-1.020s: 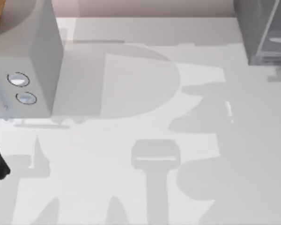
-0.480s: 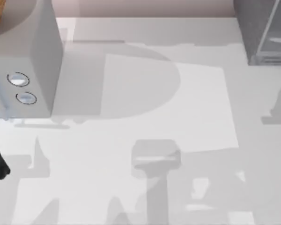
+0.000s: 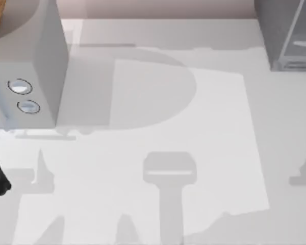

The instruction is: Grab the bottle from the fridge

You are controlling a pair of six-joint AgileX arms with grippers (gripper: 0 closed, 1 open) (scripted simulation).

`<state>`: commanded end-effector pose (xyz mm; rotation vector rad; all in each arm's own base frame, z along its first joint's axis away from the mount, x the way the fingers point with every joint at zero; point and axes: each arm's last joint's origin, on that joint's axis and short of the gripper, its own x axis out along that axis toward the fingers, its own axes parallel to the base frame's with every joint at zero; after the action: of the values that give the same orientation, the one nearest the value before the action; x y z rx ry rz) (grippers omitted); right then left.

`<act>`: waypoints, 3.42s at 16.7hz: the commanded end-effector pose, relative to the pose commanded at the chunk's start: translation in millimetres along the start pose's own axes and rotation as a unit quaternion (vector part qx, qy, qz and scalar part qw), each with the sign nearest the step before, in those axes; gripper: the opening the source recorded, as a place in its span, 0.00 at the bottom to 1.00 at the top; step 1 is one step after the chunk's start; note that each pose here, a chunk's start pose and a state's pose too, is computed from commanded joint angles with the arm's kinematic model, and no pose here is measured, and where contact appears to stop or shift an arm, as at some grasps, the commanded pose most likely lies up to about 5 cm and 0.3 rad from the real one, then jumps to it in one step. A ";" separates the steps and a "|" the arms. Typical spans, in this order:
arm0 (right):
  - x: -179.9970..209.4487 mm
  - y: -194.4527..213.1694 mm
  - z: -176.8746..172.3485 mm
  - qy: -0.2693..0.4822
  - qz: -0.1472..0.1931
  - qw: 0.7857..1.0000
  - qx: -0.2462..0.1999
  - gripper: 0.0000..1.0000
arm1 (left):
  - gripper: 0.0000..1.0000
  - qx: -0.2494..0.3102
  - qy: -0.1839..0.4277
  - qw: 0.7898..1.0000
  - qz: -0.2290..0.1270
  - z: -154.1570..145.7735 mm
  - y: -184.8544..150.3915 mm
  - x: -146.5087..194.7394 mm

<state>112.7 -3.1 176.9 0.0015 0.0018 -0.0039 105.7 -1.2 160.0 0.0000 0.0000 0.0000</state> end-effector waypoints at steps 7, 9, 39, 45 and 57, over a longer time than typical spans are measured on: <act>-7.0 1.9 -16.9 -0.001 0.002 1.000 -0.001 0.00 | 1.00 0.000 0.000 1.000 0.000 0.0 0.0 0.0; -6.9 1.6 -16.4 -0.001 0.001 1.000 0.000 0.00 | 1.00 0.000 0.000 1.000 0.000 0.0 0.0 0.0; 6.4 153.1 -50.4 0.000 0.001 1.000 0.002 0.00 | 1.00 0.000 0.000 1.000 0.000 0.0 0.0 0.0; 20.4 154.1 -59.2 0.002 -0.001 1.000 -0.004 0.00 | 1.00 0.000 0.000 1.000 0.000 0.0 0.0 0.0; 60.3 153.7 -86.8 0.000 0.001 1.000 0.002 0.00 | 1.00 0.000 0.000 1.000 0.000 0.0 0.0 0.0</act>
<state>173.4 150.4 90.2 0.0051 0.0013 -0.0017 105.7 -1.2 160.0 0.0000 0.0000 0.0000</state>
